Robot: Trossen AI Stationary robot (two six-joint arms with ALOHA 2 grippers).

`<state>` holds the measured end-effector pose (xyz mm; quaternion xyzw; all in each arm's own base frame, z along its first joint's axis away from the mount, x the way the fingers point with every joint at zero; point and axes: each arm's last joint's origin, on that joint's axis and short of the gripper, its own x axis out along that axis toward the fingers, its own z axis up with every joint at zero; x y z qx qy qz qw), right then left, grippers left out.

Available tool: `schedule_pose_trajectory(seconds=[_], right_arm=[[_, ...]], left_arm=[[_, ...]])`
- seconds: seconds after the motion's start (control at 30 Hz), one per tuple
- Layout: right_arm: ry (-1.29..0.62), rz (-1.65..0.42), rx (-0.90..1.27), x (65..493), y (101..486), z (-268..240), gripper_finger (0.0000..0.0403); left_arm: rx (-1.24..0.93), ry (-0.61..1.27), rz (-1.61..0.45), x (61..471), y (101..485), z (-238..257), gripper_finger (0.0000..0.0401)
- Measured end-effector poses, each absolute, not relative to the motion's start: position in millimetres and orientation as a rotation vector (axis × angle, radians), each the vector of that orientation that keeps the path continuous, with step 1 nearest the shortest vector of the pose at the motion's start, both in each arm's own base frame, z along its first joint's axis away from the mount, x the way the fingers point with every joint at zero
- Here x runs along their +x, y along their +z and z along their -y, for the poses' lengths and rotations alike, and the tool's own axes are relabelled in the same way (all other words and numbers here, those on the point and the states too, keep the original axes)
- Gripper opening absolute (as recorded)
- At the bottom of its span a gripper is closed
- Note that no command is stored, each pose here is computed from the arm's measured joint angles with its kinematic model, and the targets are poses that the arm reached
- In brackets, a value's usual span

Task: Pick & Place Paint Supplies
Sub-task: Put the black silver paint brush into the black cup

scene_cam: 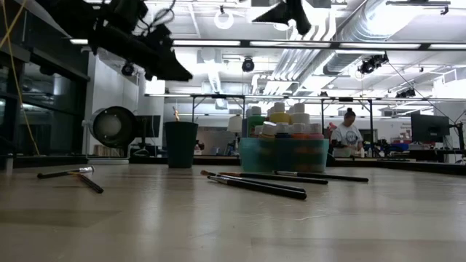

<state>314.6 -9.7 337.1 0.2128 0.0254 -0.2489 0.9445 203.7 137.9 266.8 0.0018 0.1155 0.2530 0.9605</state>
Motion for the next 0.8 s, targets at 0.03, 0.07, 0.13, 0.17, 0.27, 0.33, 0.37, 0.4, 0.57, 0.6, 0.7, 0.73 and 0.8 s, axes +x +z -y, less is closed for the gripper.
schedule_pose_trajectory(seconds=[0.03,0.07,0.13,0.17,0.27,0.33,0.37,0.4,0.57,0.6,0.7,0.73,0.8], right_arm=[[-0.529,-0.09,0.459,310.3,334.8,9.1,0.0235],[-0.544,-0.126,0.491,306.7,332.1,8.7,0.0235],[-0.575,-0.205,0.539,302.2,324.0,8.6,0.0235],[-0.586,-0.244,0.549,299.3,321.0,8.5,0.0235],[-0.575,-0.343,0.543,296.8,312.5,9.1,0.0235],[-0.558,-0.391,0.556,298.5,306.8,10.7,0.0235],[-0.553,-0.414,0.57,300.6,302.7,11.6,0.0235],[-0.551,-0.435,0.582,303.3,298.1,12.6,0.0235],[-0.506,-0.547,0.609,319.4,272.7,12.2,0.0235],[-0.497,-0.577,0.613,322.4,266.3,11.5,0.0235],[-0.518,-0.707,0.651,327.2,243.0,10.2,0.0235],[-0.534,-0.743,0.672,327.5,236.6,9.9,0.0235],[-0.558,-0.803,0.719,328.1,226.2,9.3,0.0235]], left_arm=[[0.023,0.495,-0.219,201.4,271.0,-135.7,0.0152],[0.041,0.484,-0.206,198.7,275.1,-133.3,0.0153],[0.076,0.455,-0.18,193.5,282.8,-128.3,0.0153],[0.09,0.441,-0.17,190.8,286.2,-125.9,0.0154],[0.103,0.423,-0.152,183.1,293.3,-120.0,0.0154],[0.105,0.421,-0.145,179.6,296.3,-117.5,0.0154],[0.106,0.421,-0.144,177.8,297.4,-116.2,0.0154],[0.107,0.42,-0.141,176.2,298.5,-115.1,0.0154],[0.113,0.419,-0.13,171.9,302.2,-112.0,0.0154],[0.111,0.419,-0.133,171.5,302.0,-111.8,0.0154],[0.105,0.418,-0.15,171.3,300.3,-111.7,0.0155],[0.103,0.417,-0.157,171.3,299.6,-111.6,0.0155],[0.099,0.416,-0.167,171.1,298.6,-111.5,0.0155]])
